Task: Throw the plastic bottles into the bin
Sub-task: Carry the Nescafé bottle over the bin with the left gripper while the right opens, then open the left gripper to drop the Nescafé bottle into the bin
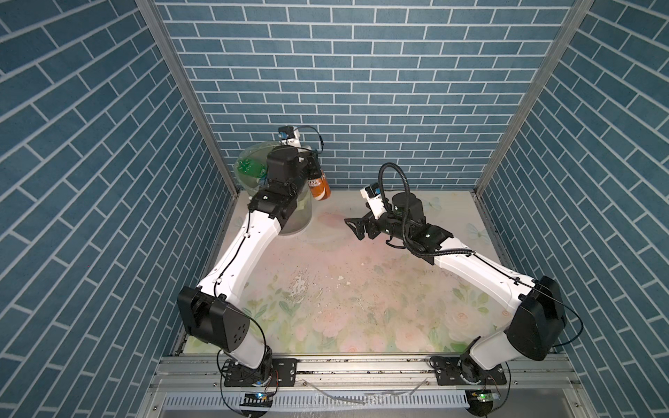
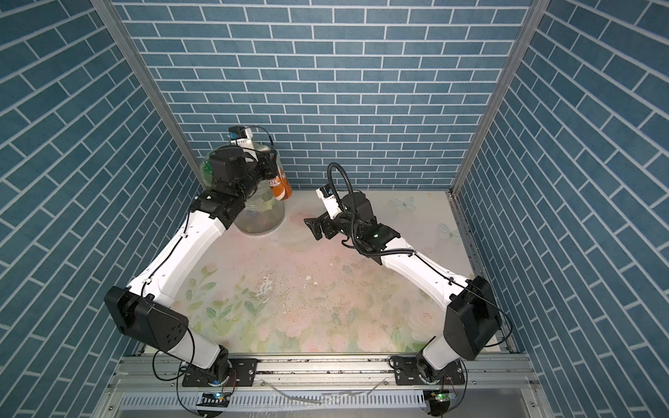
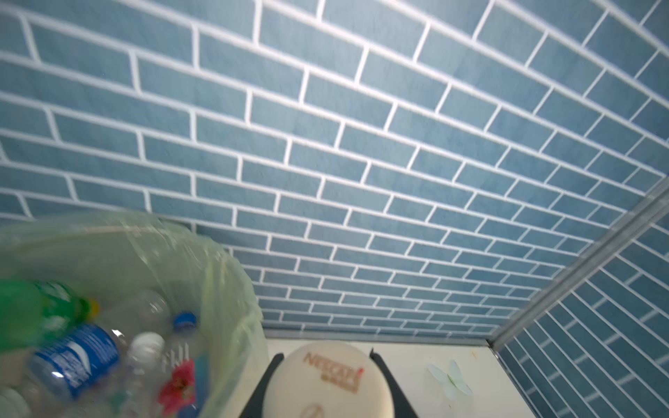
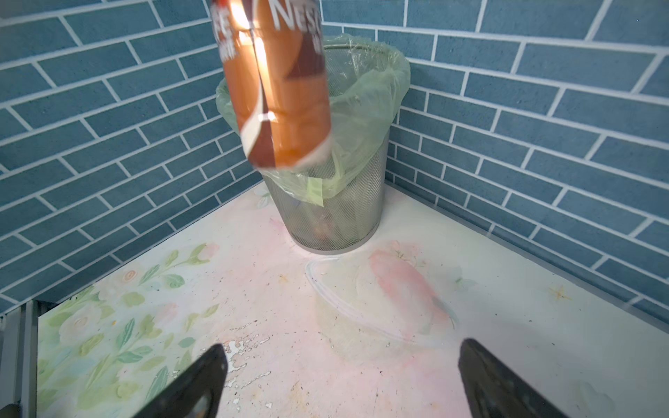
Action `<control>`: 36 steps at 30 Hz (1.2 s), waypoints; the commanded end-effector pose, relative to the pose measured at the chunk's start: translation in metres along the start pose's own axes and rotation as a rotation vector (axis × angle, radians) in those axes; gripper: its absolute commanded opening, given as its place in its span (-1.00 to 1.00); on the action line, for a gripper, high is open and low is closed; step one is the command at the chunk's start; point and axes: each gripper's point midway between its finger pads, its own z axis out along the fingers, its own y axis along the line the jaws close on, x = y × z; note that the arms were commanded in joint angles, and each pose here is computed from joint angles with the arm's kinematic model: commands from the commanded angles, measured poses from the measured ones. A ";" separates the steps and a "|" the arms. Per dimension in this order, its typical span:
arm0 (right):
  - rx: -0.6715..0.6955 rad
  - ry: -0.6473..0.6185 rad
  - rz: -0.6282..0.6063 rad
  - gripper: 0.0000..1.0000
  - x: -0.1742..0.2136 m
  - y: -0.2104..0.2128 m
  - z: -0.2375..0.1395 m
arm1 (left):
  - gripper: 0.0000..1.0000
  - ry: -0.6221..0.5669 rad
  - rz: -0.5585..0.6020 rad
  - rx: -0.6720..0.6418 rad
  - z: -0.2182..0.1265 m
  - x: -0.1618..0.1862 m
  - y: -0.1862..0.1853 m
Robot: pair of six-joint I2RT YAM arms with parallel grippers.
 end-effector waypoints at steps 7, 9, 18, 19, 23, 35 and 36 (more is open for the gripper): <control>-0.038 -0.291 -0.050 0.99 -0.127 0.012 -0.022 | -0.37 -0.300 0.168 -0.100 -0.017 -0.126 0.017; -0.041 -0.343 -0.068 0.98 -0.145 0.014 -0.028 | -0.37 -0.350 0.199 -0.105 -0.024 -0.146 0.014; -0.054 -0.329 -0.082 0.98 -0.148 0.014 -0.017 | -0.38 -0.472 0.181 -0.161 -0.032 -0.187 0.044; -0.059 -0.322 -0.077 0.98 -0.145 0.015 -0.014 | -0.39 -0.460 0.170 -0.175 -0.023 -0.180 0.053; -0.082 -0.288 -0.046 0.98 -0.132 0.015 -0.003 | 0.44 -0.202 0.047 -0.223 0.055 -0.095 0.114; -0.103 -0.259 0.020 0.97 -0.111 0.017 -0.001 | 0.99 -0.164 -0.031 -0.106 0.004 -0.091 0.079; -0.102 -0.258 0.028 0.97 -0.110 0.016 -0.001 | 0.99 -0.159 -0.030 -0.096 0.000 -0.088 0.073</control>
